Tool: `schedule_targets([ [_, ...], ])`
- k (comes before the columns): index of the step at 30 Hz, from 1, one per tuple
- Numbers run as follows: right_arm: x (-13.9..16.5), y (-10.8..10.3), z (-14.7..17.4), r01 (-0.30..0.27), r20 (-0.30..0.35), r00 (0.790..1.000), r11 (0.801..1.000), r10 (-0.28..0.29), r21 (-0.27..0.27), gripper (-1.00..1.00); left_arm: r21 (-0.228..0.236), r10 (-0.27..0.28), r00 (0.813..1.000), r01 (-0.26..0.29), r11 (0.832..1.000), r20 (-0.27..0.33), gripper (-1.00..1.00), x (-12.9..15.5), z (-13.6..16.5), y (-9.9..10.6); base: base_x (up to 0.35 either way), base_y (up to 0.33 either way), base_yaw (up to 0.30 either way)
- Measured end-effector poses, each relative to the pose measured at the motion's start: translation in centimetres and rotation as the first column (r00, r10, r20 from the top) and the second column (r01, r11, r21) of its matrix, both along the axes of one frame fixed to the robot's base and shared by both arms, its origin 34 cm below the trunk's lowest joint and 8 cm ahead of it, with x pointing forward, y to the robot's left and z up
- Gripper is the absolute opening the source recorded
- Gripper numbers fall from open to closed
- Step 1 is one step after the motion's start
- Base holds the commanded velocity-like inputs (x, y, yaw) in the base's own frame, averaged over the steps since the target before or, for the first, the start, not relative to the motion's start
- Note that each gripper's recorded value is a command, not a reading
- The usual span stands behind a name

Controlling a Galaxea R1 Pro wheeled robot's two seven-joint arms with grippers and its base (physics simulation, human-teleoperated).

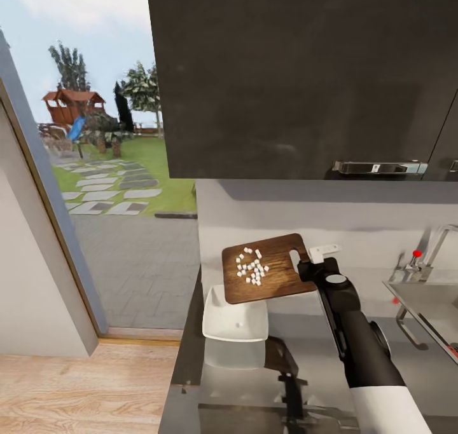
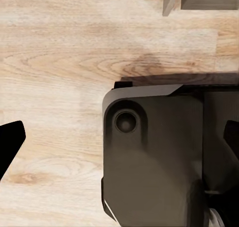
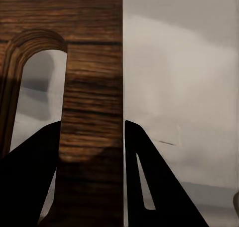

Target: In the kitchen, take the Vidalia onion out of the sink, dice it on the chopping board with the paring knife, put the diced onion into the bowl on the countertop, then place both the paring knife and the chopping board into the sink.

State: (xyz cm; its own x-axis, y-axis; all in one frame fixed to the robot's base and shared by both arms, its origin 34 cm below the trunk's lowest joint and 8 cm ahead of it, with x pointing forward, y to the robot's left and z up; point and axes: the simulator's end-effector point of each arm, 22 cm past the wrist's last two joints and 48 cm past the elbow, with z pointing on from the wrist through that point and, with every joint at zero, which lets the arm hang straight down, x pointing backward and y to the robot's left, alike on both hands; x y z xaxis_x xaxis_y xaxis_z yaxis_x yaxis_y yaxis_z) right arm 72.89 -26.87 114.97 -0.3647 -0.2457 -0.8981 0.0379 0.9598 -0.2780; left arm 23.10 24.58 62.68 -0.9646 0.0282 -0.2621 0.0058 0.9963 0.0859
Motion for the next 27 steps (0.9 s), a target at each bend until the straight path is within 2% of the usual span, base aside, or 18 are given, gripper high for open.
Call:
schedule_targets([
  [9, 0.0, 0.2, 0.7, 0.0, 0.013, 1.0, 1.0, 0.0, -0.021, -1.0, 0.0, 0.0, 1.0, 0.0, 1.0, 0.002, 1.0, 0.0, 0.0, 0.0, 0.0, 0.0, 0.0],
  [14, 0.0, 1.4, 1.0, -0.026, 0.019, 0.999, 0.999, 0.026, -0.036, -1.0, 0.0, 0.0, 1.0, 0.0, 1.0, 0.004, 1.0, 0.1, 0.0, 0.0, 0.0, 0.0, 0.0],
  [22, 0.0, 1.2, 1.5, -0.005, 0.033, 0.999, 0.999, 0.006, -0.054, -1.0, 0.001, 0.001, 1.0, -0.001, 1.0, 0.005, 1.0, 0.1, 0.0, 0.1, 0.0, 0.0, 0.0],
  [27, 0.0, 2.1, 1.6, -0.018, 0.035, 0.999, 0.998, 0.02, -0.061, -1.0, 0.001, 0.001, 1.0, -0.001, 1.0, 0.005, 1.0, 0.1, 0.0, 0.1, 0.0, 0.0, 0.0],
])
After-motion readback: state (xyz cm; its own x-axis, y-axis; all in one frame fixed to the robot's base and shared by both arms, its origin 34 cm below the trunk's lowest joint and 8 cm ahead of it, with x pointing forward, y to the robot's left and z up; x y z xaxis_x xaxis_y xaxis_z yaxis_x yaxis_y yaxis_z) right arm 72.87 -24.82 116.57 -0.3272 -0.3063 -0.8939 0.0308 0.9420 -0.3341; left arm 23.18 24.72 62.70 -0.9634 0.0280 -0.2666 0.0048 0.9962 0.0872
